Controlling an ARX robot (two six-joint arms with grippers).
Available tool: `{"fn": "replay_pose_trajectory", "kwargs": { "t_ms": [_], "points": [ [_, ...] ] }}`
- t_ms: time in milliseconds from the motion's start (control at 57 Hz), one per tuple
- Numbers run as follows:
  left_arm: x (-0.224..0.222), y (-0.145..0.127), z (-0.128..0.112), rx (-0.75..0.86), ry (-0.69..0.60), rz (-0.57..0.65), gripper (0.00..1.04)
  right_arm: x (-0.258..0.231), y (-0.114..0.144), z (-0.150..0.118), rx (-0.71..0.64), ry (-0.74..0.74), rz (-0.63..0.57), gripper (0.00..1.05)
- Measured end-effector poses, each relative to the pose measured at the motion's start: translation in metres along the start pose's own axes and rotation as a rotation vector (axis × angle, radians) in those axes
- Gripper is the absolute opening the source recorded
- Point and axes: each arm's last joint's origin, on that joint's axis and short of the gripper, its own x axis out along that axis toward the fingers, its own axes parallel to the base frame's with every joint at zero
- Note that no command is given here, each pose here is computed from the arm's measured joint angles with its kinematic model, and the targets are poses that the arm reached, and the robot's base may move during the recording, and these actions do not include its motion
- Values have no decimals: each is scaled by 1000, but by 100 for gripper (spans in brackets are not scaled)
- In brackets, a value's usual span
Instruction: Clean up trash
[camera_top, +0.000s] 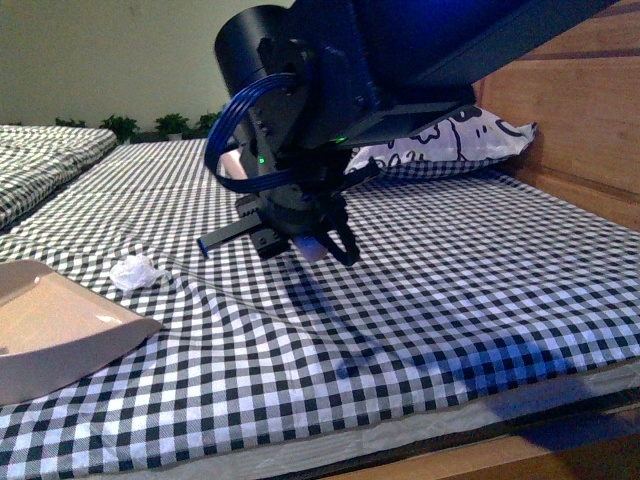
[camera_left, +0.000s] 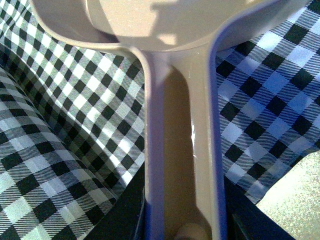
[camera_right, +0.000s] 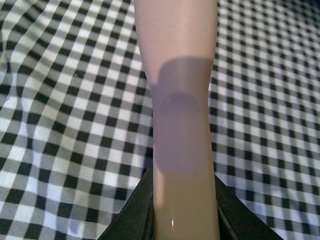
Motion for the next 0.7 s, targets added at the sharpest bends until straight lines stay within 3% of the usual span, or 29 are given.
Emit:
{"fn": "replay_pose_trajectory", "kwargs": {
  "t_ms": [193,702],
  "points": [
    [0,0,0,0,0,0,27,15,28,-6,-88,77,45,19],
    [0,0,0,0,0,0,27,19,45,6,-131,132,166,19]
  ]
}}
